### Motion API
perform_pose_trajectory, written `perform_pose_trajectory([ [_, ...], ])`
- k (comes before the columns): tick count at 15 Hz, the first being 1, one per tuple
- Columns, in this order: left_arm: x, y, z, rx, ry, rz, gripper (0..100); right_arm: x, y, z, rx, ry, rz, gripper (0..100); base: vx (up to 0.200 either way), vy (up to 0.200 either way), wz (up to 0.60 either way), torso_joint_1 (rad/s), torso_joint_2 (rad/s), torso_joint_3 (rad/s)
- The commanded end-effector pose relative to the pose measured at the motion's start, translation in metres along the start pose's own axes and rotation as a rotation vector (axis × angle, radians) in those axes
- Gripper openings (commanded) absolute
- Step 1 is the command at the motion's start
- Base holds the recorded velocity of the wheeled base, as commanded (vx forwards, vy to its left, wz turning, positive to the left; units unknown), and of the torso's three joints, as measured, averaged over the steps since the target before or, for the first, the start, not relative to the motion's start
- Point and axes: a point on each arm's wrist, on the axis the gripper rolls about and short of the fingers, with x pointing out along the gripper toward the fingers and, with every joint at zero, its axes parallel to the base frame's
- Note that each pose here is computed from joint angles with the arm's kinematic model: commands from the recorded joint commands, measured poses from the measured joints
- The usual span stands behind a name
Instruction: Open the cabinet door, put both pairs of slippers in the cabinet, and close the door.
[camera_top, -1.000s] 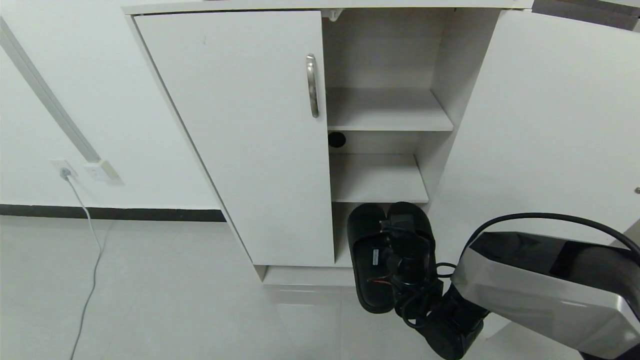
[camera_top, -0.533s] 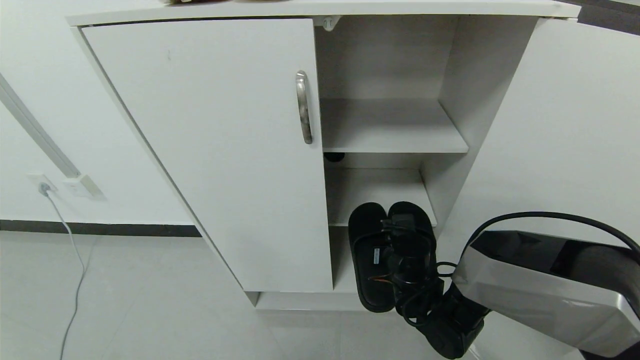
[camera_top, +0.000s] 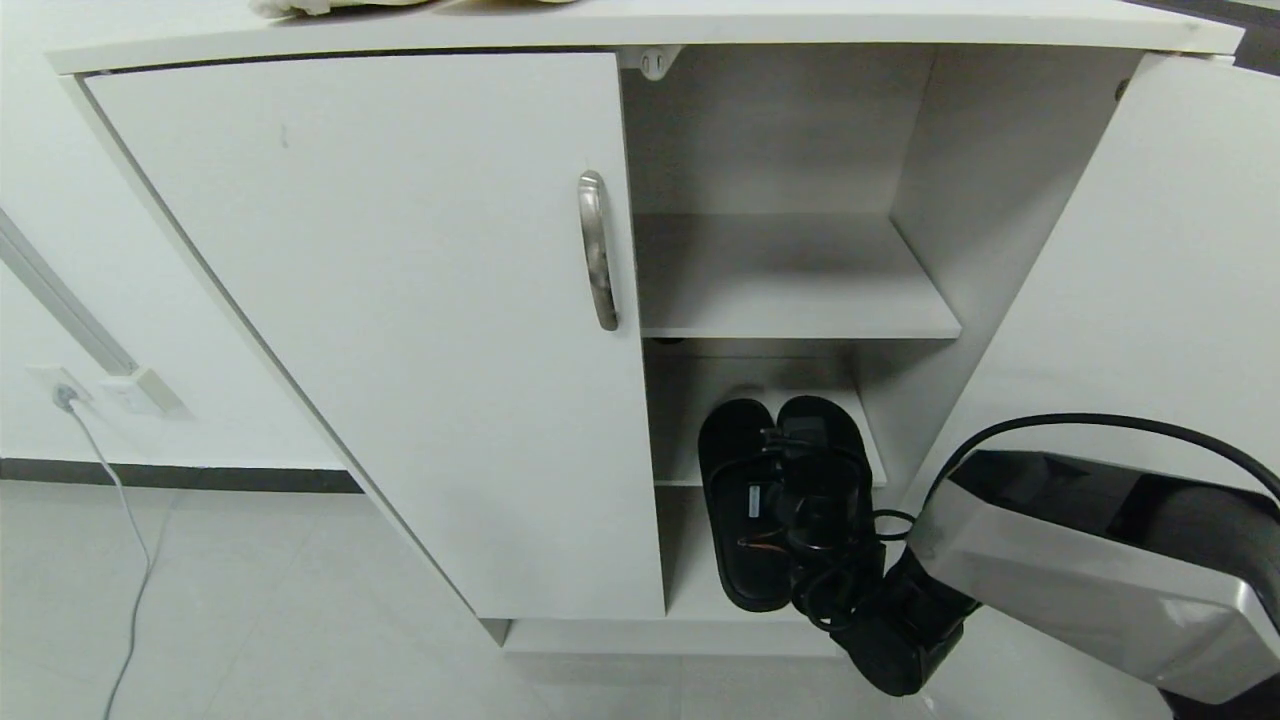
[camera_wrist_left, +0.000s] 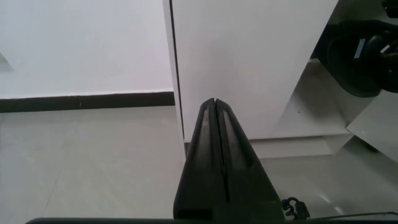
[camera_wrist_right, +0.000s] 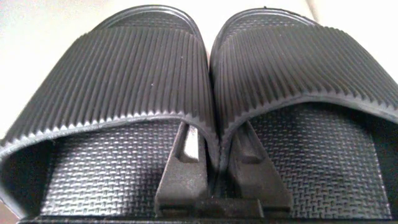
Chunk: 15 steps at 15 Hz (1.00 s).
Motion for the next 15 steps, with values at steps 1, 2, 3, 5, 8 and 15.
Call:
perform_pose_trajectory([
  [1, 0.000, 0.000, 0.000, 0.000, 0.001, 0.000, 0, 0.013, 0.000, 0.008, 0.005, -0.003, 0.010, 0, 0.000, 0.000, 0.00, 0.000, 0.00, 0.000],
  [2, 0.000, 0.000, 0.000, 0.000, 0.002, 0.000, 0, 0.023, 0.000, 0.008, -0.002, 0.006, -0.001, 0, 0.000, 0.000, 0.00, 0.000, 0.00, 0.000],
  [3, 0.000, 0.000, 0.000, 0.000, 0.002, 0.000, 0, 0.034, 0.002, 0.009, 0.000, 0.004, -0.012, 0, 0.000, 0.000, 0.00, 0.000, 0.00, 0.000],
  [5, 0.000, 0.000, 0.000, 0.000, 0.001, 0.000, 0, 0.058, 0.004, 0.011, 0.002, 0.007, -0.029, 0, 0.000, 0.000, 0.00, 0.000, 0.00, 0.000],
  [8, 0.000, 0.000, 0.000, 0.000, 0.002, 0.000, 0, 0.079, 0.010, 0.017, -0.006, 0.026, -0.044, 0, 0.000, 0.000, 0.00, 0.000, 0.00, 0.000],
  [15, 0.000, 0.000, 0.000, 0.002, 0.002, 0.000, 0, 0.111, 0.017, 0.046, 0.017, -0.002, -0.067, 0, 0.000, 0.000, 0.00, 0.000, 0.00, 0.000],
])
